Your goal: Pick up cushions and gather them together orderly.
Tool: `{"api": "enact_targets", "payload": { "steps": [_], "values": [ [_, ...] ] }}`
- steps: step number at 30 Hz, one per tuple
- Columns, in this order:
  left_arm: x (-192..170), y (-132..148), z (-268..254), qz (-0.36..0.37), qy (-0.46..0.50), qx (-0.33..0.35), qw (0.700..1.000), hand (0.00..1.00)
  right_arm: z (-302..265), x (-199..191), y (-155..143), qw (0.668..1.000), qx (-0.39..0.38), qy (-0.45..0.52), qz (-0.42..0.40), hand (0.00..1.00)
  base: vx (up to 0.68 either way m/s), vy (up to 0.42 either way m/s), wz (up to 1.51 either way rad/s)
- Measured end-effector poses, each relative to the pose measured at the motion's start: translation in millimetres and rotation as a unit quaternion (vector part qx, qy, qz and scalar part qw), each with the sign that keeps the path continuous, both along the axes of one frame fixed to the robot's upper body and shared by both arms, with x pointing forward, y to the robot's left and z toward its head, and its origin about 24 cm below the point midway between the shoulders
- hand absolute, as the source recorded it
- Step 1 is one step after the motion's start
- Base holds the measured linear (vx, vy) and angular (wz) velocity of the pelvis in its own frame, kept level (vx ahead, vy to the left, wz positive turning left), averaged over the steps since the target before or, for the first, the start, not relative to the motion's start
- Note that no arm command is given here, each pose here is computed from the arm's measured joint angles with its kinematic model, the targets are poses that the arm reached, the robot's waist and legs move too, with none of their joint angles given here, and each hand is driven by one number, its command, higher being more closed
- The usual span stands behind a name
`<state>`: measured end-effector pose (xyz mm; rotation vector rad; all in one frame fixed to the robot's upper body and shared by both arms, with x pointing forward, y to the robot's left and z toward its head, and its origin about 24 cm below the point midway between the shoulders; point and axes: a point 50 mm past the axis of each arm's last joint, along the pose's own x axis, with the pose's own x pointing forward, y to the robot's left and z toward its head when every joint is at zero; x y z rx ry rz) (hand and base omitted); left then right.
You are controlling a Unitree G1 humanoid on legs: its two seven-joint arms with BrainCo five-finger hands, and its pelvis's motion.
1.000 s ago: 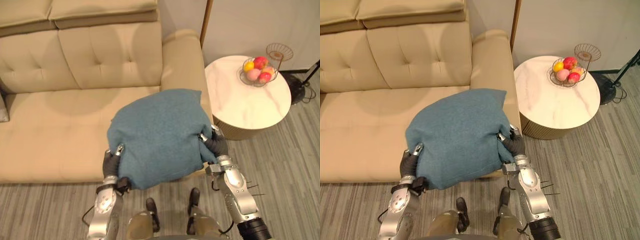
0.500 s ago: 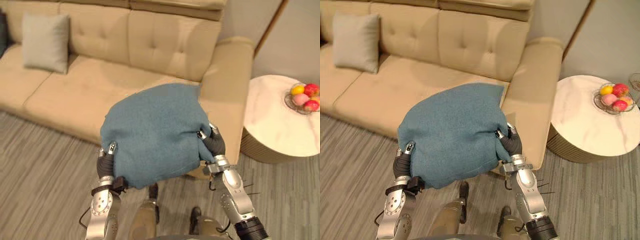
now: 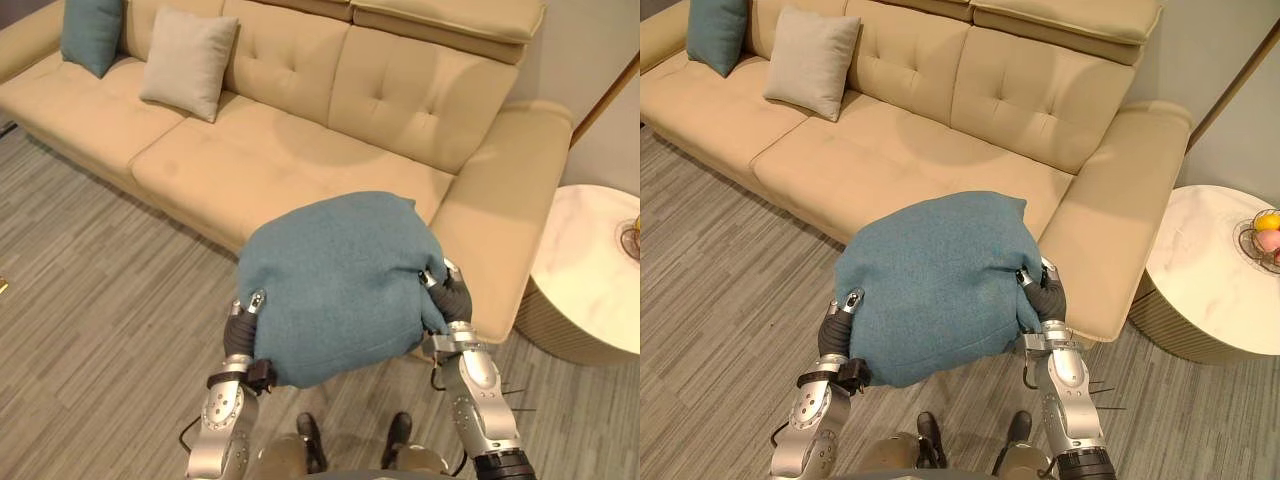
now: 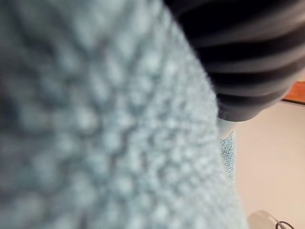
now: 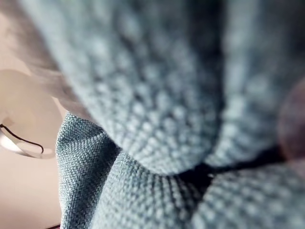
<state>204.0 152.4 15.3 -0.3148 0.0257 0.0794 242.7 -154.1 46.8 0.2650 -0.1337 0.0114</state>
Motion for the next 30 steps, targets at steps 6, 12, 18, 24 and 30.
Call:
{"api": "enact_targets", "payload": {
  "steps": [6, 12, 18, 24, 30],
  "values": [
    [-7, 0, -4, 0.001, 0.010, -0.001, 1.000, 1.00, -10, -5, -1, 1.000, -0.001, 0.024, 0.002, 1.00, 0.06, 0.123, 0.09],
    [-6, 3, -4, -0.003, 0.012, 0.008, 1.000, 1.00, -22, -8, -1, 0.999, -0.002, 0.052, 0.002, 1.00, 0.25, 0.013, 0.47],
    [-1, -7, -6, -0.020, 0.012, 0.009, 1.000, 1.00, -29, -21, -16, 0.997, -0.010, 0.068, -0.020, 1.00, 0.49, -0.147, 0.64],
    [4, -22, -3, -0.037, 0.007, -0.006, 0.999, 1.00, -10, -35, -28, 0.998, -0.011, 0.034, -0.050, 1.00, 0.50, -0.144, -0.17],
    [1, -20, 5, -0.032, -0.014, -0.014, 0.999, 1.00, 10, -37, -23, 0.998, -0.006, -0.012, -0.053, 1.00, 0.25, 0.079, -1.09]
  ]
}}
